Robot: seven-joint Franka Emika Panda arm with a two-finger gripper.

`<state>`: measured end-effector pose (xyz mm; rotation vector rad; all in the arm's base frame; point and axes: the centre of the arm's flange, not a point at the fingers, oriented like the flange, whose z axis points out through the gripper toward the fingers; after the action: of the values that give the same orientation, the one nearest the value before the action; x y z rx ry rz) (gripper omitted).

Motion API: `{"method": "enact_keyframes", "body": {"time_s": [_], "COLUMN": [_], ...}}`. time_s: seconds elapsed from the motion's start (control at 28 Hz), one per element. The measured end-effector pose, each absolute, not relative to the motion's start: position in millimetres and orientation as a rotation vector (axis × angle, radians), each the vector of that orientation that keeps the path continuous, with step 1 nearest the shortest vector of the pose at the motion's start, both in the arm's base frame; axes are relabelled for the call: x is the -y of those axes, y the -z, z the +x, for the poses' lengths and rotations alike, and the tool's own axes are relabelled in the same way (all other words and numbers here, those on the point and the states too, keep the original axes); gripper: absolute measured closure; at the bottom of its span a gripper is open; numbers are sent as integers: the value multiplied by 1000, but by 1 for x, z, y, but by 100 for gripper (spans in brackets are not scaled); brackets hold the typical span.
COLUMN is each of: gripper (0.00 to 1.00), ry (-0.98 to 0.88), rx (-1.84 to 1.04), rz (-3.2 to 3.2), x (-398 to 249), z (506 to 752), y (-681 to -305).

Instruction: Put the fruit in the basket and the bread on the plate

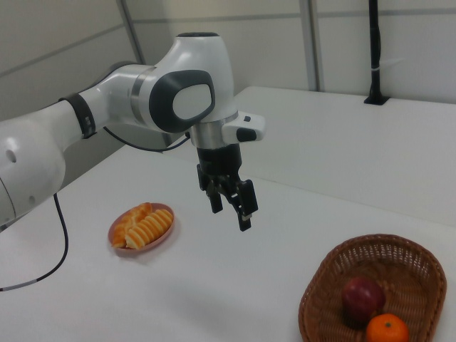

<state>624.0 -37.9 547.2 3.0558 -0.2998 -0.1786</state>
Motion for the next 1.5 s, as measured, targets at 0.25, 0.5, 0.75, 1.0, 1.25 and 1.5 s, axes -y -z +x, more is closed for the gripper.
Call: {"method": "enact_keyframes", "body": {"time_s": [0.25, 0.5, 0.75, 1.0, 1.25, 1.5], "gripper": [0, 0, 0, 0, 0, 0], "ry": [170, 147, 147, 146, 146, 151], "rx": [281, 217, 197, 212, 212, 205], "rz": [3096, 3177, 3180, 3171, 3170, 3163], "x": [48, 52, 60, 69, 69, 70], "z": [623, 621, 620, 619, 619, 619], "y": [-552, -562, -562, -562, -562, -560]}}
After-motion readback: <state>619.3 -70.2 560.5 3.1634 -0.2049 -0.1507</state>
